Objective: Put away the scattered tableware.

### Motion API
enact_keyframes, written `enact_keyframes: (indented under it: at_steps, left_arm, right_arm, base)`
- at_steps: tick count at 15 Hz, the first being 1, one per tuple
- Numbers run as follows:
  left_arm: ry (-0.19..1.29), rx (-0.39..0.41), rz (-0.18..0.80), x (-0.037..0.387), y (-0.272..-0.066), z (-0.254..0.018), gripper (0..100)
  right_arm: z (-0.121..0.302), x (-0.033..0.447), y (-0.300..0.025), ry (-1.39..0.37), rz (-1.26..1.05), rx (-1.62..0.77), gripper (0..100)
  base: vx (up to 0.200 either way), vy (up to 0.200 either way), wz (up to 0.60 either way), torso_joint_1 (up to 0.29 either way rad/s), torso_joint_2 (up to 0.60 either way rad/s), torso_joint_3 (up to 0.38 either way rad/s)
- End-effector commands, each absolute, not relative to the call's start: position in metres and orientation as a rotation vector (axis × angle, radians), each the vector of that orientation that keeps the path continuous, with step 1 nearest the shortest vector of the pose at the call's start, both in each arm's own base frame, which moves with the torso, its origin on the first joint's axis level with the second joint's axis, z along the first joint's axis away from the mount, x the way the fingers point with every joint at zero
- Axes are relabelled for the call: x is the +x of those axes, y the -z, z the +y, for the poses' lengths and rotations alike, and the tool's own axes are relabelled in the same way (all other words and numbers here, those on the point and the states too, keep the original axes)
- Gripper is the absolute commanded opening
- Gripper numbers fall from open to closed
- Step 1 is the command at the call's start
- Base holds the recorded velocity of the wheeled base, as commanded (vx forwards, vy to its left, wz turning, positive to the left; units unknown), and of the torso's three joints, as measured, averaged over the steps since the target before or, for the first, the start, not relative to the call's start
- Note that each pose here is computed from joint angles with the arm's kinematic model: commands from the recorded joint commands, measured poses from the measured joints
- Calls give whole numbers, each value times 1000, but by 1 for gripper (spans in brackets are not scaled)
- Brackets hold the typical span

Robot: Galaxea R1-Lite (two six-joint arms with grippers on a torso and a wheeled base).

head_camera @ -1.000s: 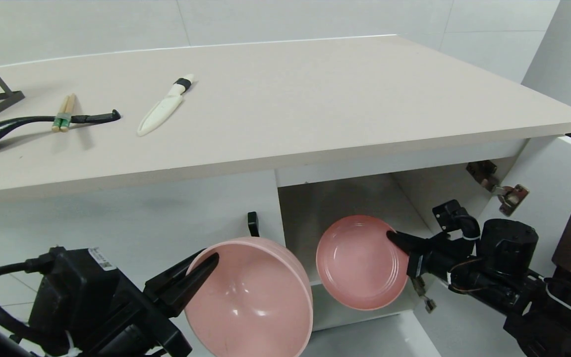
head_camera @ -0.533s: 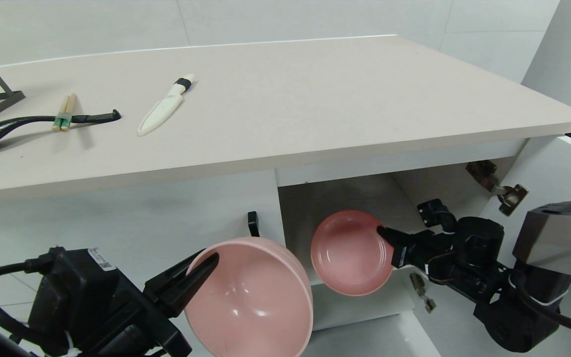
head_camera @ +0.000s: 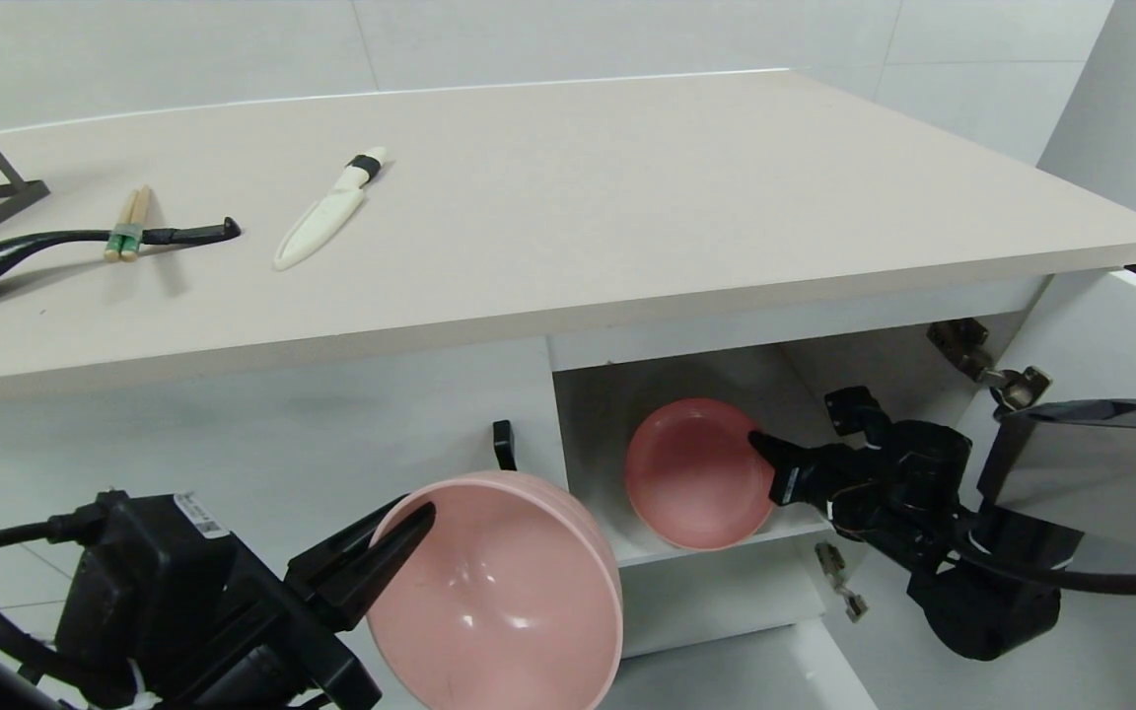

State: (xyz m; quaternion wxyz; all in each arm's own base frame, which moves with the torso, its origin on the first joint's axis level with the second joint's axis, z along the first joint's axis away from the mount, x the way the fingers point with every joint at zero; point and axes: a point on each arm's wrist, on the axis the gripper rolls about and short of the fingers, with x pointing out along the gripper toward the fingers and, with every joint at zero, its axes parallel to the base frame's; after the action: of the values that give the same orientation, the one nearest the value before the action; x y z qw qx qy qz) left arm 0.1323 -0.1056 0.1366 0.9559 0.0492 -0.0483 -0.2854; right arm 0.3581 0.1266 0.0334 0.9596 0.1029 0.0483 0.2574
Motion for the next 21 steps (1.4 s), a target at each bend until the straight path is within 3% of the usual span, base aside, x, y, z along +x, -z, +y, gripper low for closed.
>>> enact_keyframes:
  at_steps: [1,20,21]
  left_arm:
    - [579,99,-101,132,-137,-105,0]
    - [576,100,-98,133,-136,-105,0]
    - [576,101,-96,133,-136,-106,0]
  right_arm:
    - [124,362,-20,-510,124,207,0]
    - [126,388,-10,-455,67,208,0]
    - [126,388,-10,-444,66,208,100]
  base:
    - [0,0,0,0,0,0]
    - [0,0,0,0,0,0]
    - [0,0,0,0,0,0]
